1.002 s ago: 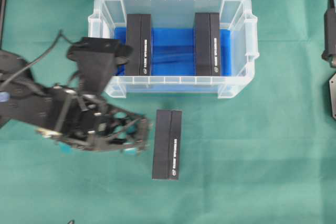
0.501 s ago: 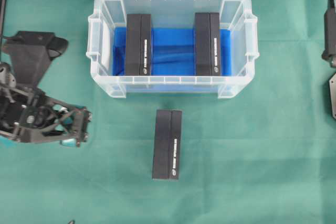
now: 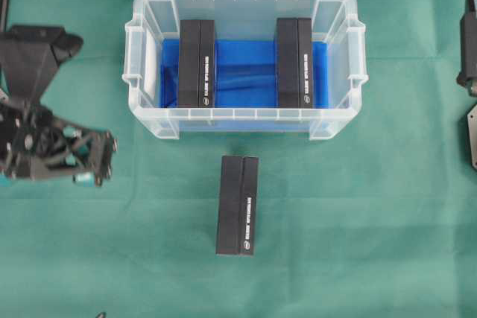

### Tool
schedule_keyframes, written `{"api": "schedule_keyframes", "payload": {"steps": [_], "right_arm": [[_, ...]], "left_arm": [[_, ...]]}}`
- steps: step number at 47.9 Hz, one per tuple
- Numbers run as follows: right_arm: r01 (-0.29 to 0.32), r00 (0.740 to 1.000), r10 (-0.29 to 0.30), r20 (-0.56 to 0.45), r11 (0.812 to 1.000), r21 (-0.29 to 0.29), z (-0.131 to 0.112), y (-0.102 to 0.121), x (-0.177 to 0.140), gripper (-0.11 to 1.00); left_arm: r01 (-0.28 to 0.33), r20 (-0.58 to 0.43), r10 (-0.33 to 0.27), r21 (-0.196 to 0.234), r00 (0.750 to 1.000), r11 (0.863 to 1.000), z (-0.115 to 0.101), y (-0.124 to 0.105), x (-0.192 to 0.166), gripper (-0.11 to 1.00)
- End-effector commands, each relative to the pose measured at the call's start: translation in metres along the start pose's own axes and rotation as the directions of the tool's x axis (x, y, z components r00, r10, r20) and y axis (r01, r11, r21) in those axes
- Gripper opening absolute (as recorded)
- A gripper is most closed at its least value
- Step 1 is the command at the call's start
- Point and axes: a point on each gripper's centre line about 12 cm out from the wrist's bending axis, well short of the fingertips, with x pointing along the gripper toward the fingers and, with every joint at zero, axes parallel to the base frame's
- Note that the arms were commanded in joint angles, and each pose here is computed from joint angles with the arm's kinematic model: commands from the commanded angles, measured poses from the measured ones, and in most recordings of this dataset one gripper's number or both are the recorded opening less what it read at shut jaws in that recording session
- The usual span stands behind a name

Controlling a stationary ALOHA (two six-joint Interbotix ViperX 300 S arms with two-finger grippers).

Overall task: Take the box out of the case with the left arm.
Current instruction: 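Open the left gripper and withdraw it to the left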

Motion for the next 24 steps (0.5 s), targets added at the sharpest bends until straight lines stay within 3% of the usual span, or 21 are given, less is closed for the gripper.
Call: {"api": "schedule_keyframes", "payload": {"steps": [1, 24], "right_arm": [[-0.003, 1.000, 0.003, 0.020, 1.000, 0.004, 0.004, 0.000, -0.006, 0.03], [-0.002, 1.000, 0.002, 0.017, 1.000, 0.004, 0.003, 0.000, -0.005, 0.03]], "left_arm": [[0.033, 0.016, -0.033, -0.020, 0.999, 0.999, 0.017, 0.004, -0.009, 0.98], [0.027, 0.102, -0.023, -0.038, 0.994, 0.999, 0.099, 0.034, -0.017, 0.98]]}}
